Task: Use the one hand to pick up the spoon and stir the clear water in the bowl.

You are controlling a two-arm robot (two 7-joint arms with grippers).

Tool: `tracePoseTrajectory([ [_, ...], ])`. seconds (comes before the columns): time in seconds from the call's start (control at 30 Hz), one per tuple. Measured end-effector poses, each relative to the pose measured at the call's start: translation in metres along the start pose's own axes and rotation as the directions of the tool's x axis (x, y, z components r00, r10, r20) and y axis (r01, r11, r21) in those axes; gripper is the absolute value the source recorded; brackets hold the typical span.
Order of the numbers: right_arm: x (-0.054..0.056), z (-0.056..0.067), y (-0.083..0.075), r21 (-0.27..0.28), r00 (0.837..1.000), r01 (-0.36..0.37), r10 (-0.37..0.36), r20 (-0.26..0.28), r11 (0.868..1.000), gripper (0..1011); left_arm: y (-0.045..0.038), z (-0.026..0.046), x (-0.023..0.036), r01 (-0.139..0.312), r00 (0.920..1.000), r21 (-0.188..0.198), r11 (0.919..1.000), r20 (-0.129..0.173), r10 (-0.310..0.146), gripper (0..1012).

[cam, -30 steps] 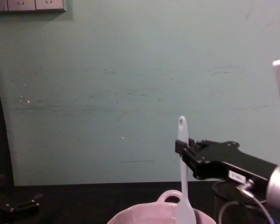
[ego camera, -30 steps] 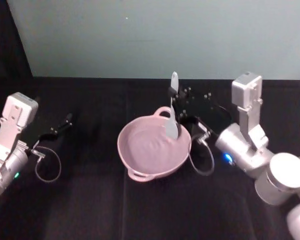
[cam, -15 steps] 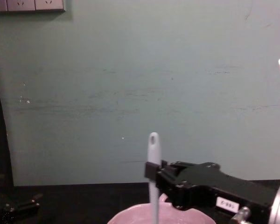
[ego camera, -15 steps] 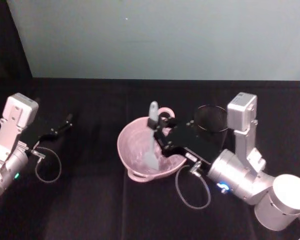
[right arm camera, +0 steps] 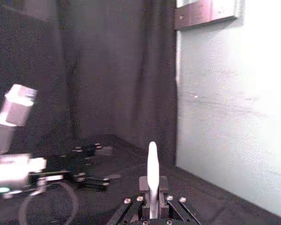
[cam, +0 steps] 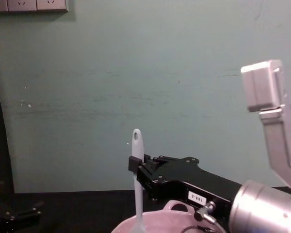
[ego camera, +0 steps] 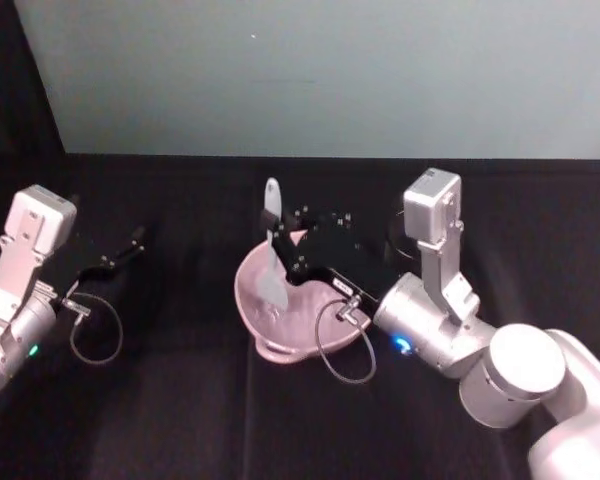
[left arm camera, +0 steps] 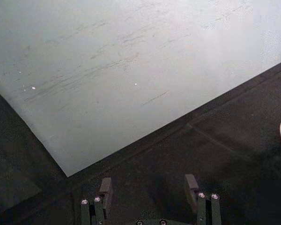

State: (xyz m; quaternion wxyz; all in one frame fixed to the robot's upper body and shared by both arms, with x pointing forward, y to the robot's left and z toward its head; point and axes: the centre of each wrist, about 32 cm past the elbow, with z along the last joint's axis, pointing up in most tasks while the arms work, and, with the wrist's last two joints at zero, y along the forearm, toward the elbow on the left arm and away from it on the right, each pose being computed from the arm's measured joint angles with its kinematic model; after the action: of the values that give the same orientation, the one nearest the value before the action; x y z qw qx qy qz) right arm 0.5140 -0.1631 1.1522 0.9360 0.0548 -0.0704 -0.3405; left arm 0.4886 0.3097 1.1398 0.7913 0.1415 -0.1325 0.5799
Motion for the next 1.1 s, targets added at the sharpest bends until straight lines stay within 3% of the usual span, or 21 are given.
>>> tracePoseTrajectory([
  [0.23,0.020,-0.008,0.010,0.008,0.995,0.088,-0.088,0.047,0.996,110,0.0000,0.0000,0.0000,0.000,1.0000,0.000,1.0000,0.000,0.000,1011],
  [0.47,0.042,-0.008,-0.005,-0.004,0.986,0.153,-0.152,0.072,0.988,110,0.0000,0.0000,0.0000,0.000,1.0000,0.000,1.0000,0.000,0.000,1011],
  [0.6,0.046,-0.005,-0.015,-0.014,0.985,0.159,-0.157,0.075,0.987,110,0.0000,0.0000,0.0000,0.000,1.0000,0.000,1.0000,0.000,0.000,1011],
  [0.8,0.039,0.006,-0.039,-0.035,0.993,0.118,-0.117,0.034,0.992,110,0.0000,0.0000,0.0000,0.000,1.0000,0.000,1.0000,0.000,0.000,1011],
  [0.87,0.033,0.012,-0.045,-0.037,0.996,0.082,-0.083,-0.018,0.996,110,0.0000,0.0000,0.0000,0.000,1.0000,0.000,1.0000,0.000,0.000,1011],
  [1.1,0.014,0.021,-0.049,-0.010,0.992,-0.022,0.020,-0.128,1.000,110,0.0000,0.0000,0.0000,0.000,1.0000,0.000,1.0000,0.000,0.000,1011],
])
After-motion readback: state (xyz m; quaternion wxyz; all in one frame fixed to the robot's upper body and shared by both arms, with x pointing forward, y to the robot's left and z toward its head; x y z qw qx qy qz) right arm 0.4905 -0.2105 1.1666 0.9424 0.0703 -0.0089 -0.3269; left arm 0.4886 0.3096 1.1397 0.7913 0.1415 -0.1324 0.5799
